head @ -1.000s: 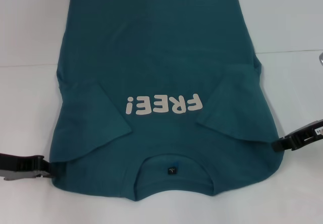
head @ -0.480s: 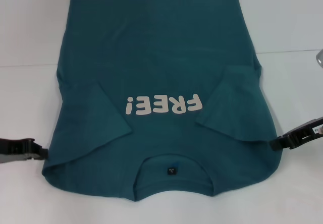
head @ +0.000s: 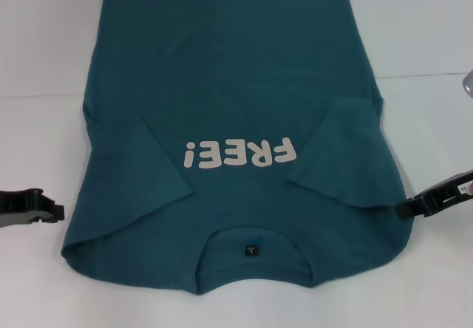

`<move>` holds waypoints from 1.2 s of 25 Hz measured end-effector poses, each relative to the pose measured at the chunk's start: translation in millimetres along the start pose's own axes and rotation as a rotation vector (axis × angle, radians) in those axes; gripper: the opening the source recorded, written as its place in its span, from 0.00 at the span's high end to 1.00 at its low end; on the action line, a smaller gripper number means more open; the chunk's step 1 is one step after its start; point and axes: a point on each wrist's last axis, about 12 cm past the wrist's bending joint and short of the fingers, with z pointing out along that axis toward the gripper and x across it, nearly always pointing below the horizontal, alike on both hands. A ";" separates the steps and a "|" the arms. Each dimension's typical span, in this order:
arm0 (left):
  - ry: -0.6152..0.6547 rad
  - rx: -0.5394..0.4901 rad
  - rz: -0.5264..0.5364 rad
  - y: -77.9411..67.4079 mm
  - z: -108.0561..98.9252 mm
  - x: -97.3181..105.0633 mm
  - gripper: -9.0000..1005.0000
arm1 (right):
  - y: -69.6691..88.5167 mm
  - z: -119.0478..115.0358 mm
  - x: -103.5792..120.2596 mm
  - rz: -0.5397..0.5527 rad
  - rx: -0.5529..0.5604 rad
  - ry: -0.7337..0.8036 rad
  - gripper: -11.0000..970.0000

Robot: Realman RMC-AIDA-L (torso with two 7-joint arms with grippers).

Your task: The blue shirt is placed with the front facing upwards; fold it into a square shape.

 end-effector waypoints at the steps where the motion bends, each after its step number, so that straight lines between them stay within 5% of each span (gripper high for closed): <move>1: 0.005 0.001 -0.003 -0.2 0.4 -1.1 0.94 | 0.0 -0.2 -0.5 -0.001 0.001 0.000 0.95; 5: 0.034 0.010 -0.013 -0.5 2.5 -4.4 0.93 | 0.8 -0.6 -3.7 -0.008 0.000 -0.003 0.95; 17: 0.094 -0.021 0.053 -6.8 12.8 -0.9 0.51 | 3.0 -0.8 -12.0 -0.021 -0.005 -0.005 0.95; 21: 0.080 -0.007 0.015 -7.7 10.8 -3.2 0.33 | 3.5 0.5 -13.0 -0.020 -0.011 0.000 0.95; 30: 0.068 0.005 -0.052 -3.6 6.0 -3.0 0.12 | 3.2 1.5 -12.3 -0.016 -0.015 0.004 0.95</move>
